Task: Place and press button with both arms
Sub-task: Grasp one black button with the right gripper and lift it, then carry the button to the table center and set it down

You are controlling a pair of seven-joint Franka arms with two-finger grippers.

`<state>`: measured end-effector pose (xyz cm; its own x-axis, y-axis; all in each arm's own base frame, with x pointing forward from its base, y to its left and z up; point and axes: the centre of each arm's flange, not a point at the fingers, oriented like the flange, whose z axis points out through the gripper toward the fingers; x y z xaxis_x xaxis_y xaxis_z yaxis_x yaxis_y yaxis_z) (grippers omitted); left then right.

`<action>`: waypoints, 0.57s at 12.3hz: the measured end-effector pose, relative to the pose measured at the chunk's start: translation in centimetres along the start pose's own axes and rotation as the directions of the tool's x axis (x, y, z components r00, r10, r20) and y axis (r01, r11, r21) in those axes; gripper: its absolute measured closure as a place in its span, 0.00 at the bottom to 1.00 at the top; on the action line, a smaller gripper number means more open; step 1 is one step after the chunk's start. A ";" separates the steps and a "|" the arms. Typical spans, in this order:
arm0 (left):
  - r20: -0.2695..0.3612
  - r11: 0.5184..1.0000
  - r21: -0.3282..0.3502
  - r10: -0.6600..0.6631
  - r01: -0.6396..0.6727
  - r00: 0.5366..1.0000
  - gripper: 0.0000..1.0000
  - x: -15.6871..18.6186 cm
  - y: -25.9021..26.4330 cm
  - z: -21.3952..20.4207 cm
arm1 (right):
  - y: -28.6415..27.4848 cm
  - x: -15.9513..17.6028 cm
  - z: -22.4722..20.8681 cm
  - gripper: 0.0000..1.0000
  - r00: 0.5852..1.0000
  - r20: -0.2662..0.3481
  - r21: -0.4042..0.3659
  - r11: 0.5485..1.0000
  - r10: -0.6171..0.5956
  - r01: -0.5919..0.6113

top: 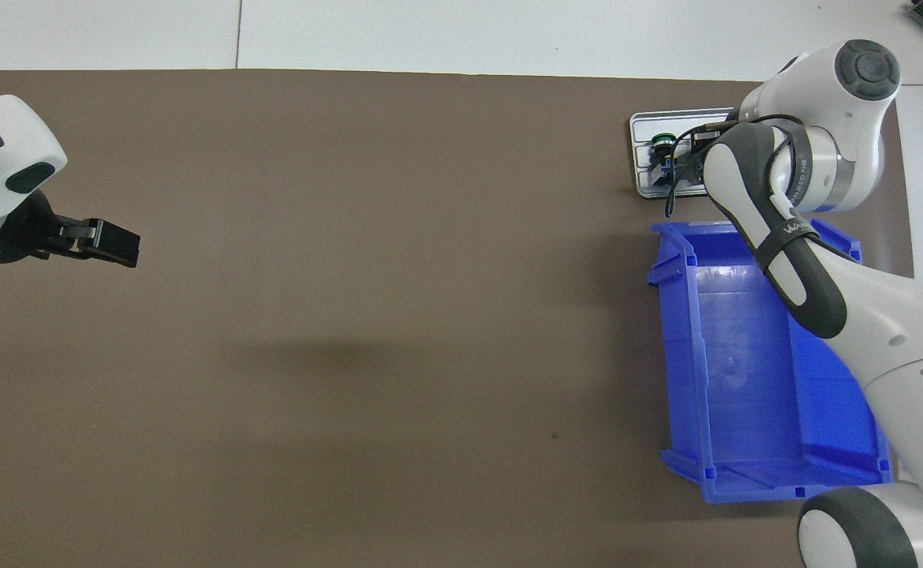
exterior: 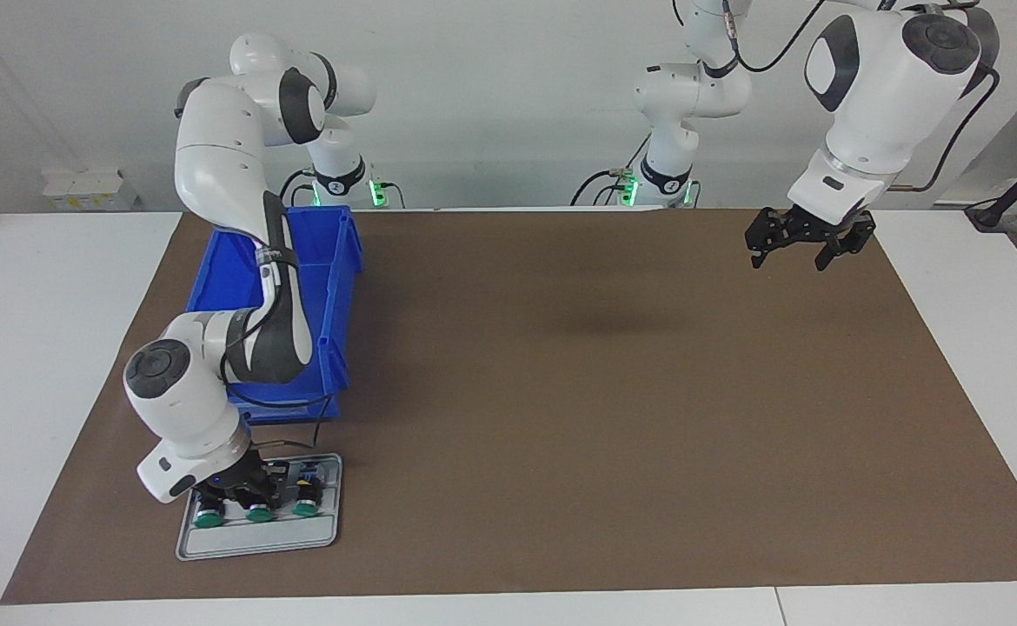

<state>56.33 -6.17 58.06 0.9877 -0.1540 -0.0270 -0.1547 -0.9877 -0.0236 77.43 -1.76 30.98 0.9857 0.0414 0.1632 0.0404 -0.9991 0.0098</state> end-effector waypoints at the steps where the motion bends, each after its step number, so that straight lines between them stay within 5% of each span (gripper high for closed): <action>1: 0.000 1.000 0.000 0.000 0.000 1.000 0.00 0.0 0.0 0.0 | 0.0 0.1 -1.1 0.60 1.000 -0.007 -0.001 1.000 0.005 -0.005; 7: 0.000 1.000 0.000 0.000 0.000 1.000 0.00 0.0 0.0 0.0 | -5.1 -1.2 -10.3 0.60 0.965 -0.027 0.015 0.965 0.262 -0.261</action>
<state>56.33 -6.17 58.06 0.9877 -0.1540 -0.0270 -0.1547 -0.9877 -0.0236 74.39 3.27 40.88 0.9572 -0.2214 0.1862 -0.2161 -0.9752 -0.0482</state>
